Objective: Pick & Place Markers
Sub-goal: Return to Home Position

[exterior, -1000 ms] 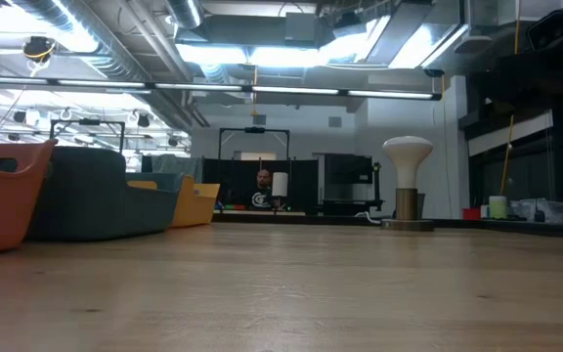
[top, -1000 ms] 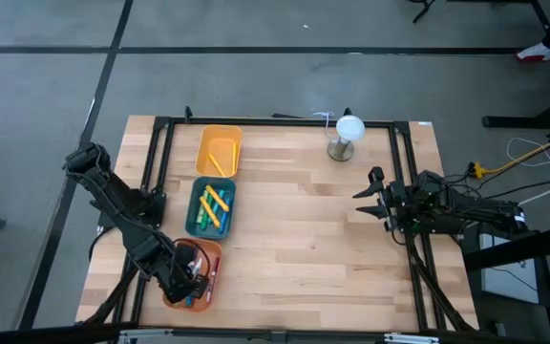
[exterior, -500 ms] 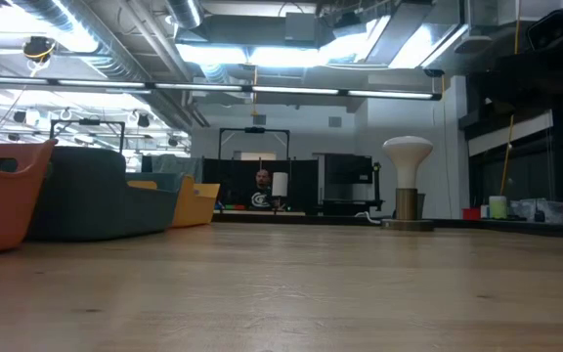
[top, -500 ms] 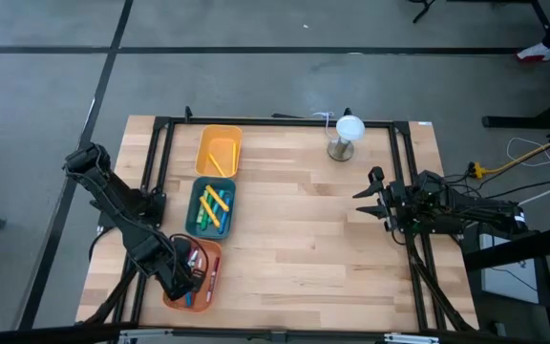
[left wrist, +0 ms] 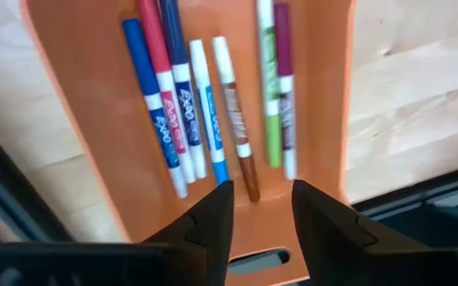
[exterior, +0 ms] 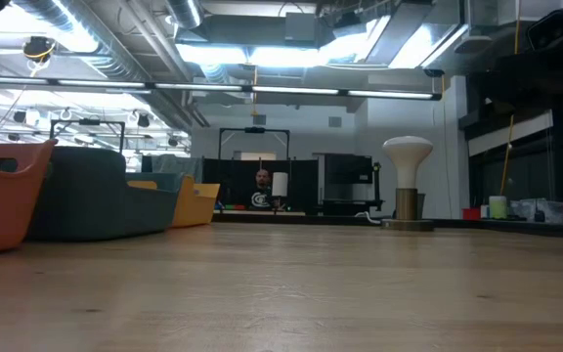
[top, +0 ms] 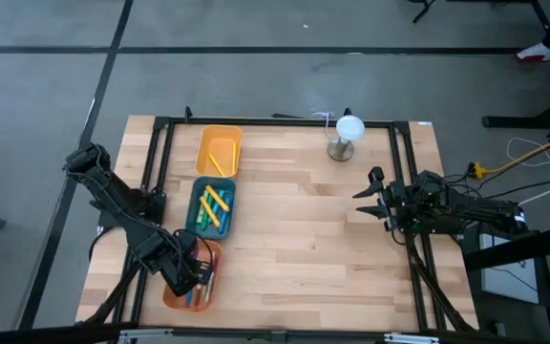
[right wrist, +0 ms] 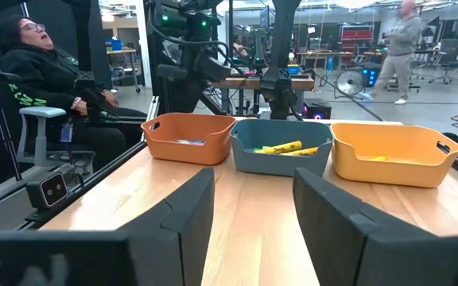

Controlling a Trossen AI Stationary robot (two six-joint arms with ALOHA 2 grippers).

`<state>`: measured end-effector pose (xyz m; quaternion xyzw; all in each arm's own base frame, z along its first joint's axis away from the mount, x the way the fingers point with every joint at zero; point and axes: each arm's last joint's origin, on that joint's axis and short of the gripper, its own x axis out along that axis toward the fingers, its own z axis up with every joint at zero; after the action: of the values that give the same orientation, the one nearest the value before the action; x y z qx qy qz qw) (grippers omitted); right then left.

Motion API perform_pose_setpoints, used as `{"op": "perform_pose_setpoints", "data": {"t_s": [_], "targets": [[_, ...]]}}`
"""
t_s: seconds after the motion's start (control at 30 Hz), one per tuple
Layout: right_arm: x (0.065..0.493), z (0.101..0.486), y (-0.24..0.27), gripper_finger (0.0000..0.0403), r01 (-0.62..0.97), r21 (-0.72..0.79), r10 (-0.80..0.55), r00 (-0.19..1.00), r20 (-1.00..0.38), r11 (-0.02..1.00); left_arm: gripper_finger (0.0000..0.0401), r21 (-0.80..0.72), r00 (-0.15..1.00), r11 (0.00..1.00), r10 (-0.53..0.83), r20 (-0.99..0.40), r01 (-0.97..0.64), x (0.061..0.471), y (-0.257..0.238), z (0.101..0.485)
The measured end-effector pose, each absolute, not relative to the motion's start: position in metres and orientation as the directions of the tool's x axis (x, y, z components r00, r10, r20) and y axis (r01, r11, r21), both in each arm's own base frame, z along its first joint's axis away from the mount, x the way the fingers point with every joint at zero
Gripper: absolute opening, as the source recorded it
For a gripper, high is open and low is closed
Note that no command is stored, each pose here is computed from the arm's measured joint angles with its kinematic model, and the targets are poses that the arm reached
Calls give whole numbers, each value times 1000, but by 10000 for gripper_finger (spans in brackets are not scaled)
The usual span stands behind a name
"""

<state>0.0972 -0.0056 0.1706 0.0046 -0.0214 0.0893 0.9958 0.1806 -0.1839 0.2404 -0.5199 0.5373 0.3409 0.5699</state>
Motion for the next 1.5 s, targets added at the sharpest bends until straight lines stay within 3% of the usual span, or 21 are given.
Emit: {"op": "perform_pose_setpoints", "data": {"t_s": [0.23, 0.4, 0.43, 0.5, 0.63, 0.73, 0.83, 0.93, 1.0, 1.07, 1.13, 1.23, 1.3, 1.5], "targets": [[97, 171, -6, 170, -178, 6, 177, 983, 43, 984, 123, -273, 261, 96, -124, -957, -957, 184, -184, 241], [97, 171, -6, 170, -178, 5, 178, 983, 43, 984, 121, -312, 304, 134, -78, -949, -941, 185, -182, 241], [97, 171, -6, 170, -178, 5, 177, 983, 44, 984, 121, -325, 319, 176, -62, -946, -929, 185, -182, 241], [97, 171, -6, 170, -178, 6, 178, 983, 43, 984, 122, -372, 395, 353, -8, -919, -858, 188, -182, 242], [97, 171, -6, 170, -178, 5, 178, 983, 44, 984, 123, -400, 734, 759, 146, -663, -513, 200, -188, 261], [97, 171, -6, 170, -178, 6, 178, 983, 43, 984, 121, -264, 875, 907, 187, -446, -328, 202, -193, 286], [97, 171, -6, 170, -178, 5, 177, 983, 44, 984, 119, -100, 927, 961, 218, -306, -259, 202, -193, 307], [97, 171, -6, 170, -178, 5, 178, 983, 44, 984, 119, -91, 972, 989, 92, -215, -114, 212, -184, 320], [97, 171, -6, 170, -178, 5, 178, 983, 44, 984, 120, -96, 983, 988, -133, -129, 121, 224, -177, 319], [97, 171, -6, 170, -178, 6, 177, 983, 44, 984, 120, -76, 925, 924, -379, -38, 375, 234, -166, 313], [97, 171, -6, 170, -178, 5, 178, 983, 43, 984, 119, -109, 872, 867, -490, -3, 486, 239, -150, 301], [97, 171, -6, 170, -178, 5, 177, 983, 43, 984, 116, -211, 915, 901, -399, -61, 379, 243, -121, 276], [97, 170, -6, 170, -178, 6, 177, 983, 43, 984, 116, -201, 931, 917, -362, -54, 345, 241, -104, 264], [97, 171, -6, 170, -178, 5, 178, 983, 43, 984, 120, -140, 927, 920, -350, 135, 367, 200, -63, 245]]}}
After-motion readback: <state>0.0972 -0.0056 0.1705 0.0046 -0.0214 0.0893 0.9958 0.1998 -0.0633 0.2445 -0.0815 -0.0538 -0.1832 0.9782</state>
